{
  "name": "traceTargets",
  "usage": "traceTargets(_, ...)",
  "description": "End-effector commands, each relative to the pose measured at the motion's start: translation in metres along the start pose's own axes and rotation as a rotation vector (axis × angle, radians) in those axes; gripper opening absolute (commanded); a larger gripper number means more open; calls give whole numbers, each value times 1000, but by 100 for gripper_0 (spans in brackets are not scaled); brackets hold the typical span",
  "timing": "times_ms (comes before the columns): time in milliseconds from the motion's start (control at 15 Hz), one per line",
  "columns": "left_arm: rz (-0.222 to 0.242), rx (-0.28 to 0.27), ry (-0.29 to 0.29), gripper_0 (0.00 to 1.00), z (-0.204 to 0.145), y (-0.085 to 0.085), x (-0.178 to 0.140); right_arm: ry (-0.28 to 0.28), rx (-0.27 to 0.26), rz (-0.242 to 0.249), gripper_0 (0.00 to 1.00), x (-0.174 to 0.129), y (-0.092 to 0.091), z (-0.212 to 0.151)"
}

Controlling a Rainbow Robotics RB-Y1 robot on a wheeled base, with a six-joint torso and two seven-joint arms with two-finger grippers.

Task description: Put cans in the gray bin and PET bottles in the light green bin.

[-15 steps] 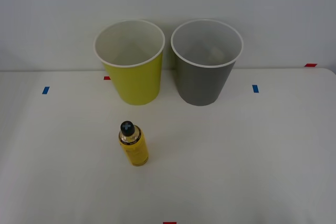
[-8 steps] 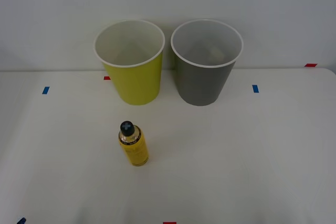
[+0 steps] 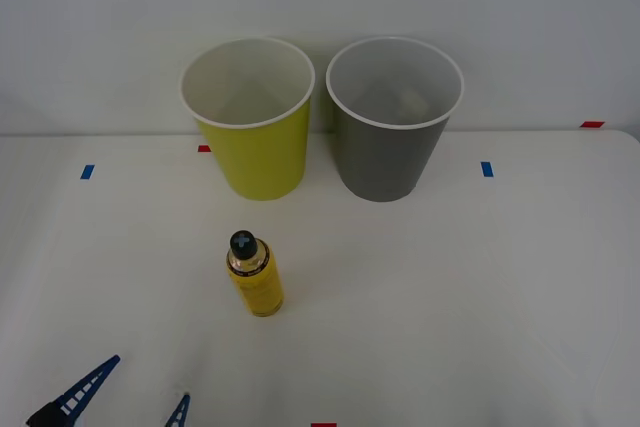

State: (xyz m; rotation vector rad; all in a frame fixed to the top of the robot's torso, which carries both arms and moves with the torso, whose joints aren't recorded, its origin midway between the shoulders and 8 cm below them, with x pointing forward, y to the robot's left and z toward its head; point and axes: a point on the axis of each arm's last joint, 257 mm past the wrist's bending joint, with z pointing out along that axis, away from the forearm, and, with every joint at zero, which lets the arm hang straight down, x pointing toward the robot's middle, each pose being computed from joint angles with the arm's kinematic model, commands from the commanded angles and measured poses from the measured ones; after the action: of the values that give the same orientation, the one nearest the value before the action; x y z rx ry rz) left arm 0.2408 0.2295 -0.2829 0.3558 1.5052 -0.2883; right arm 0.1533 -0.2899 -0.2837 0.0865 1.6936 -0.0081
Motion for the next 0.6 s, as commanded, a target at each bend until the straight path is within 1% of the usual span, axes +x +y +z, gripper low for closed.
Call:
traceTargets(67, 6, 81, -22, 99, 17, -12, -3, 0, 0, 0, 100, 0, 0, 0)
traceTargets(267, 37, 141, -32, 100, 28, -16, -6, 0, 0, 0, 100, 0, 0, 0)
traceTargets(400, 48, 178, -36, 100, 41, -22, -8, 0, 0, 0, 100, 0, 0, 0)
traceTargets(467, 51, 191, -36, 100, 47, -24, -7, 0, 0, 0, 100, 0, 0, 0)
traceTargets(533, 58, 202, -24, 100, 55, -26, -5, 0, 0, 0, 100, 0, 0, 0)
traceTargets(600, 67, 219, -28, 100, 62, -26, -6, 0, 0, 0, 100, 0, 0, 0)
